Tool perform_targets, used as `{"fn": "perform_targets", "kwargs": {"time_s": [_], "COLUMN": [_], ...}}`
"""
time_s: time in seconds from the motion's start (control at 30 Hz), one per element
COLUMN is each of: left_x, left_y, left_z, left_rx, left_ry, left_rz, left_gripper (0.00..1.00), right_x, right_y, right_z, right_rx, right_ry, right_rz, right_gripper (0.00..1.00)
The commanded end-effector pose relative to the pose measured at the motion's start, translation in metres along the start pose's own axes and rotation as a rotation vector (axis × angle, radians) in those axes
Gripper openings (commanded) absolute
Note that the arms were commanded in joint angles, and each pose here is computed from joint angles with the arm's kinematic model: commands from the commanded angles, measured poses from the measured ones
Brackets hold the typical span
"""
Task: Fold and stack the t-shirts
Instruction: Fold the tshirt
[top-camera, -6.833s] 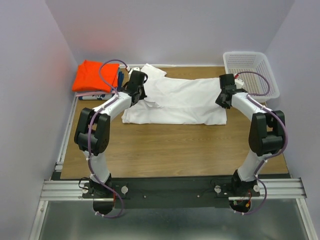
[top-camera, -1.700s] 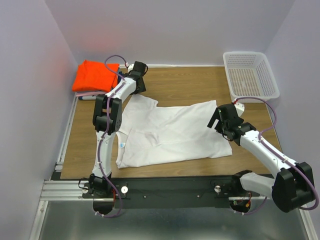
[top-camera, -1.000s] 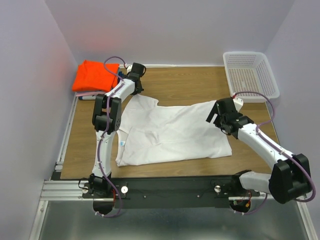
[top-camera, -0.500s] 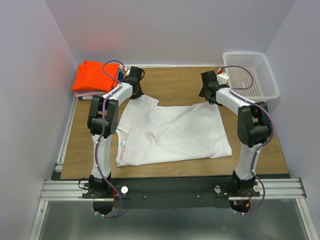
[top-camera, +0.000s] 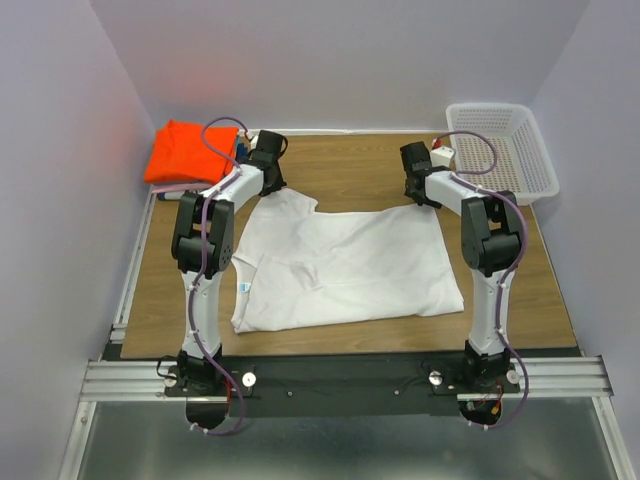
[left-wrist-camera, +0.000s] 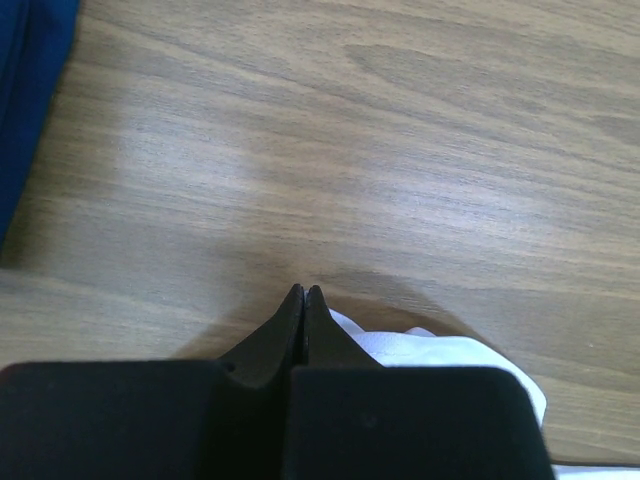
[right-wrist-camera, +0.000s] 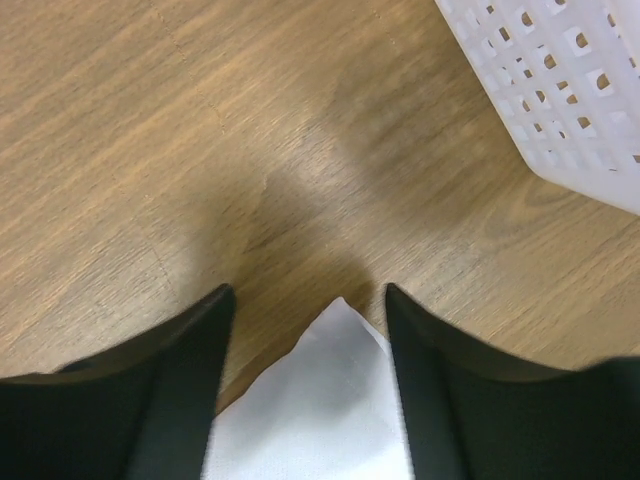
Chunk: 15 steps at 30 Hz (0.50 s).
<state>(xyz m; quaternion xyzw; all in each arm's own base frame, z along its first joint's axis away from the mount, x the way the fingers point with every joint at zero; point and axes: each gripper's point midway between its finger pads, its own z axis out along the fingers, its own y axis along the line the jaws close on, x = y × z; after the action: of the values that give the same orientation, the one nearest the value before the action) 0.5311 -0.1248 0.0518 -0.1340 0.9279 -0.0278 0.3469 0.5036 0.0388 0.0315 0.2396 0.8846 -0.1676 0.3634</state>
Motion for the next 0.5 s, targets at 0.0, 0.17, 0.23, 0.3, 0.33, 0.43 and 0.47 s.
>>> {"fn": "perform_targets", "kwargs": {"time_s": [0.0,0.17,0.23,0.3,0.33,0.43,0.47], "left_x": [-0.012,-0.01,-0.01,-0.009,-0.009,-0.005,-0.004], "left_y": [-0.008,-0.007,-0.007,-0.008,-0.009,-0.008,-0.007], "left_z": [-0.019,-0.026,-0.03,-0.031,-0.034,-0.037,-0.04], "left_rx": [0.037,0.041,0.043,0.043,0.044,0.044,0.043], "left_ry": [-0.036,-0.04,-0.044,-0.043,-0.046,-0.046,-0.044], "left_rz": [0.007,0.003,-0.001,0.003,0.0,0.001,-0.002], "left_gripper": [0.0,0.0,0.0,0.0,0.0,0.0,0.0], "right_x": [0.011,0.017,0.017,0.017,0.018,0.014,0.013], "right_y": [-0.008,-0.011,-0.015,-0.017,-0.018,-0.017,-0.017], "right_z": [0.009,0.009,0.007,0.005,0.005,0.003,0.002], "right_rx": [0.054,0.059,0.071,0.074,0.076,0.069,0.065], "right_ry": [0.003,0.013,0.008,0.006,0.006,0.002,0.001], "right_rz": [-0.022,-0.027,-0.026,-0.028,-0.031,-0.036,-0.039], "right_gripper": [0.61,0.38,0.2,0.14,0.13,0.01,0.01]}}
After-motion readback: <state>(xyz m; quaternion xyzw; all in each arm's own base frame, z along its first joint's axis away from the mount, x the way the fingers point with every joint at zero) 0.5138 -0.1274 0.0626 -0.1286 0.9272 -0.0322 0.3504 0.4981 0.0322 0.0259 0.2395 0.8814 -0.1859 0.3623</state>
